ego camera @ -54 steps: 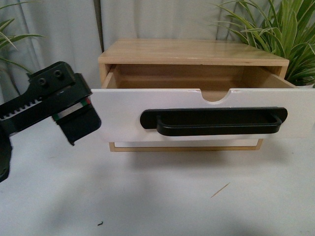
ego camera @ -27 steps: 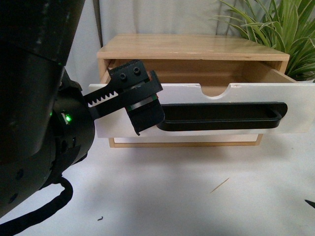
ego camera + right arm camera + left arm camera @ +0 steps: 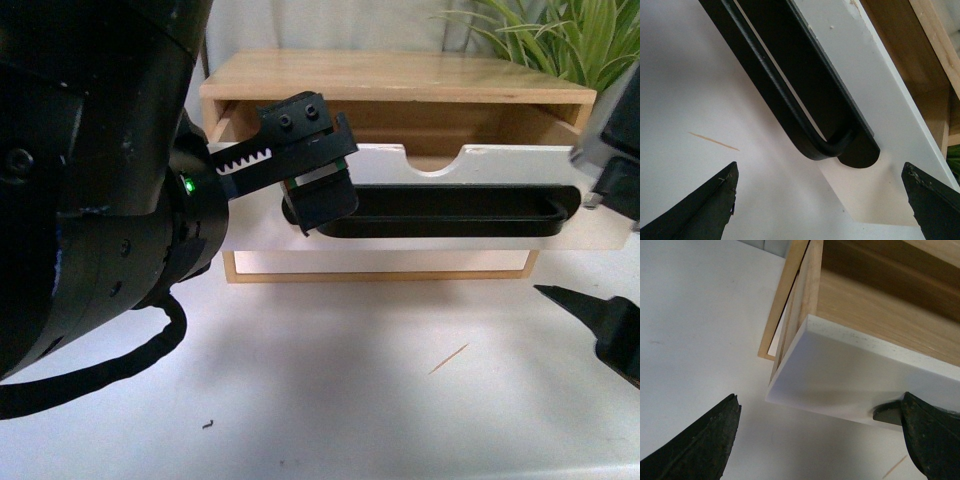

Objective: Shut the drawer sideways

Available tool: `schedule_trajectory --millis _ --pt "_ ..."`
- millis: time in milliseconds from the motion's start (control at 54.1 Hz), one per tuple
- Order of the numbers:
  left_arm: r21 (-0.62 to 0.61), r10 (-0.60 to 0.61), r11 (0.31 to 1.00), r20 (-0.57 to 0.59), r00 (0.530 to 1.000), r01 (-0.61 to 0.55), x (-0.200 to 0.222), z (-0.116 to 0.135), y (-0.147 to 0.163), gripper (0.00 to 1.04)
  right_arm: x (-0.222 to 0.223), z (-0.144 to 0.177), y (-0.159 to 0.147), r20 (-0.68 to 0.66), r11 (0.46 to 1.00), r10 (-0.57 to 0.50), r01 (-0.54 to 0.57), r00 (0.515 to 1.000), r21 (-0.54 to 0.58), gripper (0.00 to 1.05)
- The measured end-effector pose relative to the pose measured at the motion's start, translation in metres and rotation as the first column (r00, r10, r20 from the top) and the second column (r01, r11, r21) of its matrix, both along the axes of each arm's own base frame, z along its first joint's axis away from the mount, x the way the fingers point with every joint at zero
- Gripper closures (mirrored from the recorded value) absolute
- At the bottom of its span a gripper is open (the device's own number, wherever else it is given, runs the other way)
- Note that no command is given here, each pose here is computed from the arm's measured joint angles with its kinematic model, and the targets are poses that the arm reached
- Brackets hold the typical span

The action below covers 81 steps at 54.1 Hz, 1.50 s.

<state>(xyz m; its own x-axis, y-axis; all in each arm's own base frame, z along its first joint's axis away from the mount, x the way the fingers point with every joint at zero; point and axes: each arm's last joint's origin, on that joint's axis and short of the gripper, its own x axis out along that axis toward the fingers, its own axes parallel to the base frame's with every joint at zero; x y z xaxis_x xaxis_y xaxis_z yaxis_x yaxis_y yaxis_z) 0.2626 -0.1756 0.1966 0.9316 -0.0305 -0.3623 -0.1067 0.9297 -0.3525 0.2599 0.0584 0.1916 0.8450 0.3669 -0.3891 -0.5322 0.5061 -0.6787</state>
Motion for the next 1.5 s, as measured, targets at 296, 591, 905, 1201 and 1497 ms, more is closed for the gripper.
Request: schedule_trajectory --millis 296,591,905,1201,1497 --pt "-0.005 -0.079 0.997 -0.006 0.997 0.078 0.039 0.006 -0.005 0.06 0.040 0.000 0.007 -0.024 1.000 -0.028 0.028 0.999 0.009 0.09" --pt "-0.022 -0.122 0.992 -0.019 0.992 0.122 0.072 0.004 -0.013 0.06 0.074 -0.005 0.006 -0.046 0.997 -0.078 0.079 0.996 0.015 0.09" --pt "-0.030 -0.121 0.992 -0.013 0.993 0.121 0.108 0.006 -0.012 0.06 0.111 -0.006 0.010 -0.041 0.990 -0.134 0.135 0.990 0.033 0.09" --pt "-0.026 -0.135 0.991 -0.019 0.991 0.135 0.124 0.006 -0.007 0.06 0.124 -0.005 0.014 -0.061 0.986 -0.159 0.161 0.985 0.039 0.09" --pt "0.018 0.003 1.000 0.008 1.000 -0.003 0.070 0.007 0.035 0.06 0.059 0.007 -0.001 -0.054 0.989 -0.094 0.099 0.994 0.112 0.09"
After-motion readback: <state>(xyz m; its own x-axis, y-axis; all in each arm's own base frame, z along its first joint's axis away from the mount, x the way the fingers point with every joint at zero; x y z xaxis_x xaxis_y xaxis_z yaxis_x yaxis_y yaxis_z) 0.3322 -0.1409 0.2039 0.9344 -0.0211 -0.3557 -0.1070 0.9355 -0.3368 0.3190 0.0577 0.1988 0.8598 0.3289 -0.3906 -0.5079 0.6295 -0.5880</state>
